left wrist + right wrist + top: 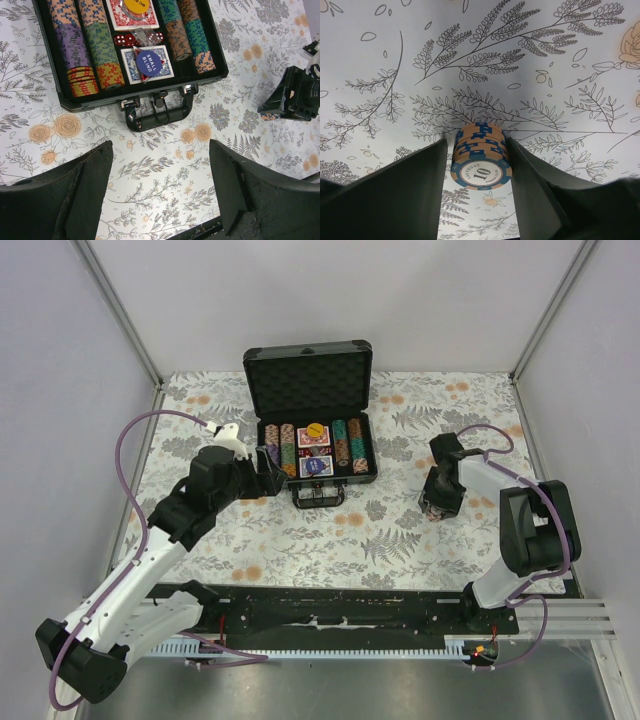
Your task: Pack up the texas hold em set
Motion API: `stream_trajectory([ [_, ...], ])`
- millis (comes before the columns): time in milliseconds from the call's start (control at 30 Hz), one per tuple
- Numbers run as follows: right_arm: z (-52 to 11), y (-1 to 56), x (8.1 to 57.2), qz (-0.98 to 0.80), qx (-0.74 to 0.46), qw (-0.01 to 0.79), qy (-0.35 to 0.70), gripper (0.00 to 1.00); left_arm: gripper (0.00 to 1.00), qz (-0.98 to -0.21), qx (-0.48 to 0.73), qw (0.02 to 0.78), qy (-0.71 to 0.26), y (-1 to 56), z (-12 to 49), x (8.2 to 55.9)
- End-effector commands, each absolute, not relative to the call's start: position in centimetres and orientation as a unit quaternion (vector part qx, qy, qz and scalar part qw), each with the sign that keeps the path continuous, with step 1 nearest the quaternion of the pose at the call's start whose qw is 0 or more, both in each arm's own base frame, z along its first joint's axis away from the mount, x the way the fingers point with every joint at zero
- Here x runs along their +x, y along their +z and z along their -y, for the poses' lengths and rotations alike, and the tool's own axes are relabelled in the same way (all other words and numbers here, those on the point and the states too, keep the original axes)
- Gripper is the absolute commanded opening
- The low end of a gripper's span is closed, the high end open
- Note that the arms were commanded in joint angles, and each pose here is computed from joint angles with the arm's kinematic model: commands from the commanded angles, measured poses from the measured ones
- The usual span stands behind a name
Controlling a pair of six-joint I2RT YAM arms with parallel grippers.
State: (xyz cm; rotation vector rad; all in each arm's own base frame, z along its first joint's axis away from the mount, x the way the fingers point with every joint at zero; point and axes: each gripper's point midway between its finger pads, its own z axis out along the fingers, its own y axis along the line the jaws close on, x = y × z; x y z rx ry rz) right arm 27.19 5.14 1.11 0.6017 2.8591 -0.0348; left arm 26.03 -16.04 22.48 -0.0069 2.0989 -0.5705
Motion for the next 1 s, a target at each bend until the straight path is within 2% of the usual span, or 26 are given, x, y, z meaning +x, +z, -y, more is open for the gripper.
stream_trajectory([
  [0, -6.3, -0.8, 26.3, -0.975, 0.205, 0.080, 0.004, 0.55, 0.84, -0.844, -0.017, 0.478, -0.242, 23.3, 16.1, 26.6],
  [200, -6.3, -0.7, 26.4, -0.975, 0.208, 0.082, 0.004, 0.38, 0.84, -0.845, -0.018, 0.477, -0.242, 23.2, 16.2, 26.7],
  [267, -6.3, -0.5, 26.5, -0.974, 0.209, 0.087, 0.005, 0.30, 0.84, -0.844, -0.018, 0.478, -0.243, 23.3, 16.2, 26.7],
  [400, -6.7, 0.3, 27.2, -0.970, 0.213, 0.111, 0.023, 0.22, 0.84, -0.845, -0.015, 0.475, -0.246, 23.2, 16.4, 26.7],
  [633, -7.1, 3.0, 28.1, -0.965, 0.217, 0.141, 0.043, 0.14, 0.84, -0.845, -0.013, 0.468, -0.258, 23.4, 16.9, 26.6],
  [967, -7.6, 7.0, 28.6, -0.964, 0.212, 0.150, 0.061, 0.10, 0.84, -0.842, -0.012, 0.446, -0.303, 22.9, 18.5, 26.1],
])
